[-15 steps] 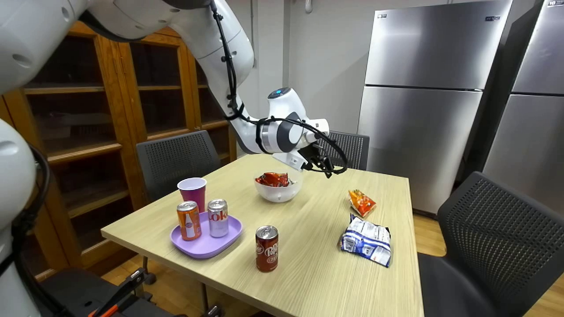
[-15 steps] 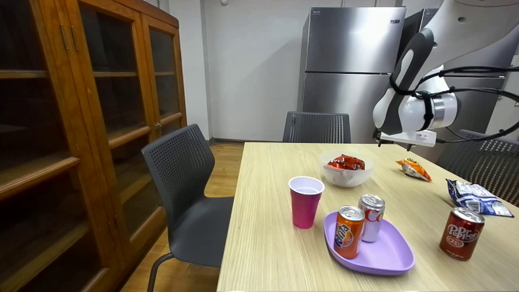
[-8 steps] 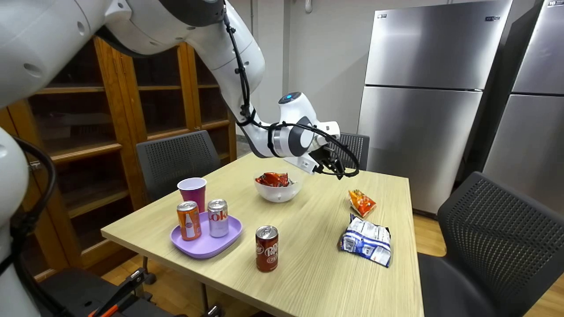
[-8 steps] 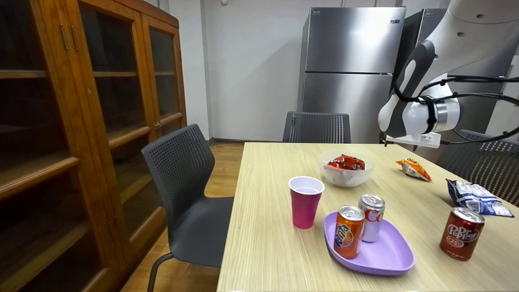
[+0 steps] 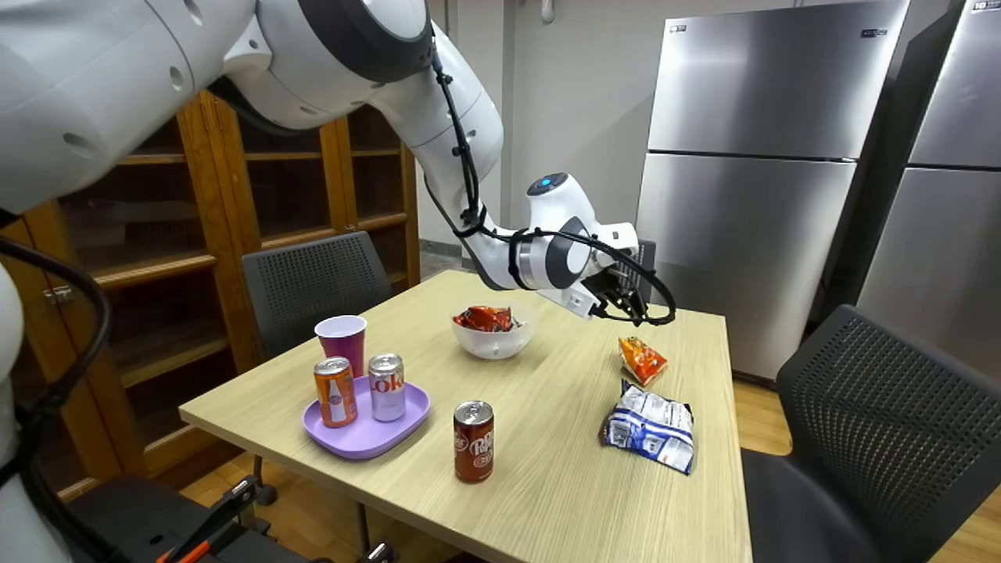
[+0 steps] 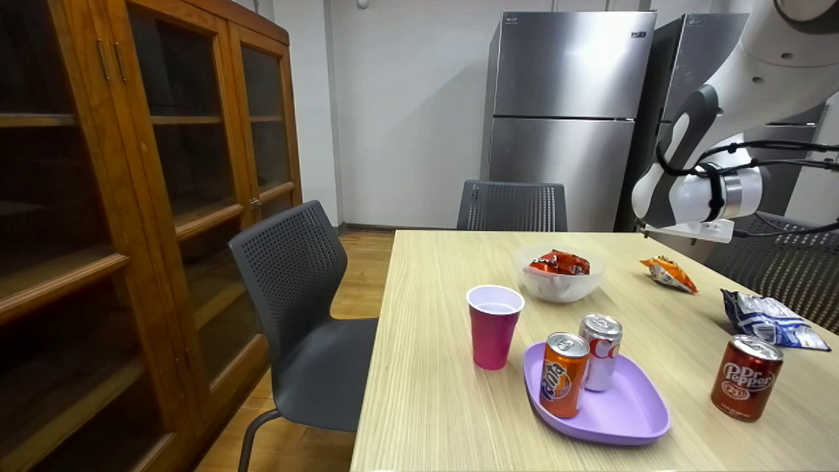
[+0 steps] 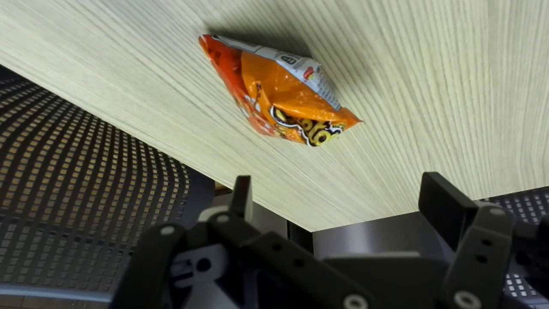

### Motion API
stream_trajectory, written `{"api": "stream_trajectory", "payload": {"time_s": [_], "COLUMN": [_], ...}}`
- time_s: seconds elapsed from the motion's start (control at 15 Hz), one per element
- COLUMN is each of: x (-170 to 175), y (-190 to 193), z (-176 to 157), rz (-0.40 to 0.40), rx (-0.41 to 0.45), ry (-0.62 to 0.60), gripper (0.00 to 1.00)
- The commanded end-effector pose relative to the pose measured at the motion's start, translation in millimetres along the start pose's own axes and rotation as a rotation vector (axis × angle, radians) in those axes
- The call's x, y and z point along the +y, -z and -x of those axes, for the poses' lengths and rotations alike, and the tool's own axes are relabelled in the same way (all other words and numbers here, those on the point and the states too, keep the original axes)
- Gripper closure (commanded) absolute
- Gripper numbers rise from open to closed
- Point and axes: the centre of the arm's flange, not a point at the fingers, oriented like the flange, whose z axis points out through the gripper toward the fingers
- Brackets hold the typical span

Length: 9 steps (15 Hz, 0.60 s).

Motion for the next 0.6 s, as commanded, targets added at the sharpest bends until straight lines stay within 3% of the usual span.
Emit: {"api": "stream_trajectory", "payload": {"time_s": [0.0,0.53], "x": [12,38], "y": [-27,-64], "z": [-22,-29], "rz": [0.019,0.029], "rx": [-0.003,-0.065], "ry": [0.004,-0.017], "gripper": [0.0,0.0]}}
